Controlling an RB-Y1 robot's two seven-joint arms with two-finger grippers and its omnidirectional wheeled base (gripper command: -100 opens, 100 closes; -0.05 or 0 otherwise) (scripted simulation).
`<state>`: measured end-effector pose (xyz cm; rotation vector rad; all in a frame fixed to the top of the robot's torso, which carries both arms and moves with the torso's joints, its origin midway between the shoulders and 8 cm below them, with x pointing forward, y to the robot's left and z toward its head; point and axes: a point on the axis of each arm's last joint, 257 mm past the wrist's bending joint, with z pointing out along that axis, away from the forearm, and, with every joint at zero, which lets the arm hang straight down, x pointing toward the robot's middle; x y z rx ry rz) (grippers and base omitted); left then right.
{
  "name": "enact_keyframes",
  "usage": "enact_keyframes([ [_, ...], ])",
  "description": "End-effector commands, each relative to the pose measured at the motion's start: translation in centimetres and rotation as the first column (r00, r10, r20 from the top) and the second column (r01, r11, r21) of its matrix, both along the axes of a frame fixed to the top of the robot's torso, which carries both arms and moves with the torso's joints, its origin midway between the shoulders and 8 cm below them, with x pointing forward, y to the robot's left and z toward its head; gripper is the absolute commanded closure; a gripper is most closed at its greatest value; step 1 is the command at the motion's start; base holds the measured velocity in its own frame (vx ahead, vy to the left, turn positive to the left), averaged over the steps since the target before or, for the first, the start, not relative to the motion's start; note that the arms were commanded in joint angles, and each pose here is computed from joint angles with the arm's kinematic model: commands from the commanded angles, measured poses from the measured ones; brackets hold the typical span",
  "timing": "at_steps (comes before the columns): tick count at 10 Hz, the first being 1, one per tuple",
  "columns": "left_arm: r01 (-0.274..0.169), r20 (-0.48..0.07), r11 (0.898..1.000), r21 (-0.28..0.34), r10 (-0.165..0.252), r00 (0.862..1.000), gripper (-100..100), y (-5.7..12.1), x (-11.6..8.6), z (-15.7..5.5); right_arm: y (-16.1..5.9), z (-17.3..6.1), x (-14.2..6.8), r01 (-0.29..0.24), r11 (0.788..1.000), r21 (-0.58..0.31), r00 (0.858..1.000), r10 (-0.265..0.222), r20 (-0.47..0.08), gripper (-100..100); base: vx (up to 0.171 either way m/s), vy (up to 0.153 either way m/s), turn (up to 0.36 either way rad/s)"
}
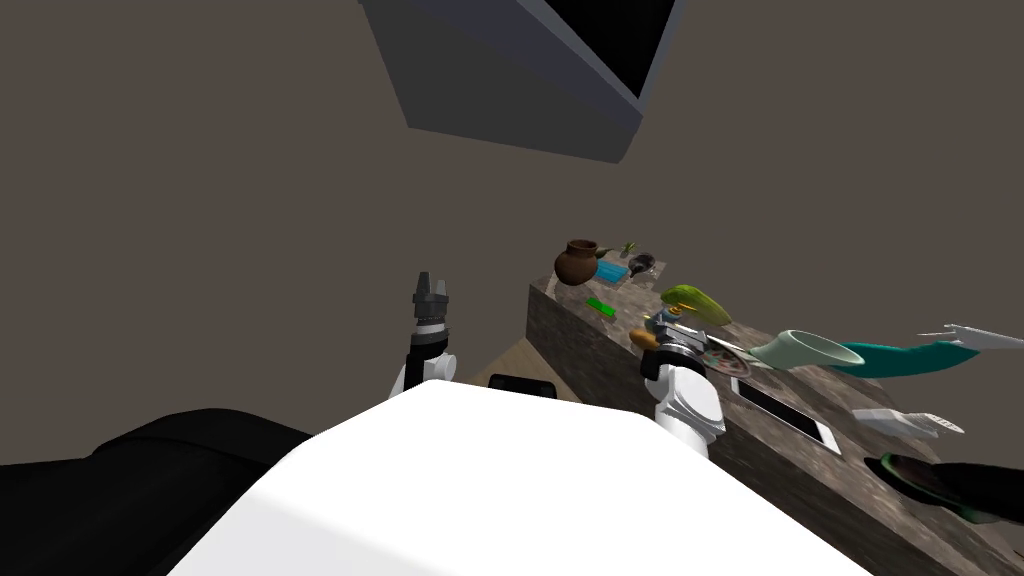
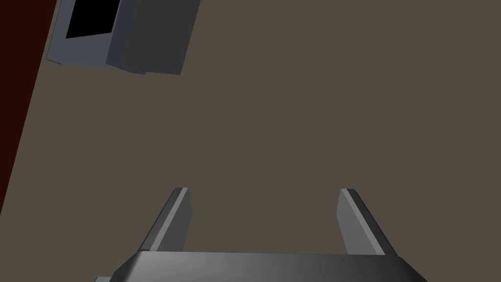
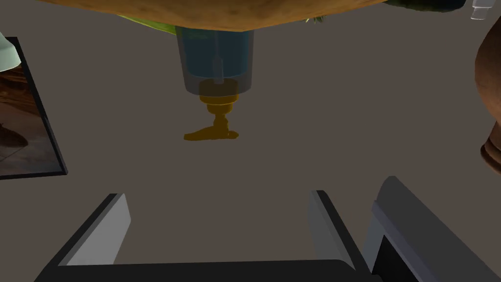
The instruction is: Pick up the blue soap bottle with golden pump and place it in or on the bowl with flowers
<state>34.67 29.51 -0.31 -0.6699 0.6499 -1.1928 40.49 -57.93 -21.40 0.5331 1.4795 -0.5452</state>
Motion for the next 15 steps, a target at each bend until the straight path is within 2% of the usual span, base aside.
enact_keyframes([
  [1, 0.000, 0.000, 1.000, 0.000, 0.000, 1.000, 0, 0.0, 0.0, 0.0, -0.5, -0.3, -0.6, 0.017, 1.000, 0.001, 1.000, -0.017, -0.004, -100, 0.000, 0.000, 0.000],
  [2, 0.000, 0.000, 1.000, 0.000, 0.000, 1.000, 0, 0.0, 0.0, 0.0, -0.5, -1.9, -1.3, 0.063, 0.998, 0.016, 0.998, -0.062, -0.031, -100, 0.125, -0.047, -0.001],
  [3, 0.000, 0.000, 1.000, 0.000, 0.000, 1.000, 0, 0.0, 0.0, 0.0, -0.7, -1.8, -1.4, 0.054, 0.998, -0.022, 0.997, -0.055, -0.059, -100, 0.170, -0.081, 0.018],
  [5, 0.000, 0.000, 1.000, 0.000, 0.000, 1.000, 0, 0.0, 0.0, 0.0, -0.5, -1.9, -1.3, 0.063, 0.998, 0.016, 0.998, -0.062, -0.031, -100, 0.035, -0.039, 0.003],
  [6, 0.000, 0.000, 1.000, 0.000, 0.000, 1.000, 0, 0.0, 0.0, 0.0, -0.1, -3.5, -1.8, 0.095, 0.995, 0.037, 0.994, -0.093, -0.052, -100, 0.094, -0.092, -0.007],
  [8, 0.000, 0.000, 1.000, 0.000, 0.000, 1.000, 0, 0.0, 0.0, 0.0, -0.1, -3.5, -1.8, 0.095, 0.995, 0.037, 0.994, -0.093, -0.052, -100, 0.107, -0.091, 0.012],
  [9, 0.000, 0.000, 1.000, 0.000, 0.000, 1.000, 0, 0.0, 0.0, 0.0, 0.2, -4.7, -2.1, 0.111, 0.992, 0.055, 0.992, -0.107, -0.068, -100, 0.109, -0.093, -0.003],
  [10, 0.000, 0.000, 1.000, 0.000, 0.000, 1.000, 0, 0.0, 0.0, 0.0, 0.1, -4.2, -1.9, 0.102, 0.994, 0.043, 0.993, -0.099, -0.063, -100, 0.061, -0.053, 0.011],
  [11, 0.000, 0.000, 1.000, 0.000, 0.000, 1.000, 0, 0.0, 0.0, 0.0, 0.1, -4.2, -1.9, 0.104, 0.993, 0.047, 0.993, -0.101, -0.062, 0, 0.010, -0.009, 0.001],
  [12, 0.000, 0.000, 1.000, 0.000, 0.000, 1.000, 0, 0.0, 0.0, 0.0, 0.1, -4.0, -0.8, 0.094, 0.994, 0.046, 0.994, -0.091, -0.061, -100, 0.015, -0.015, -0.057],
  [15, 0.000, 0.000, 1.000, 0.000, 0.000, 1.000, 0, 0.0, 0.0, 0.0, 0.0, -3.9, -0.3, 0.089, 0.995, 0.046, 0.994, -0.087, -0.061, -100, 0.008, -0.010, -0.024],
])
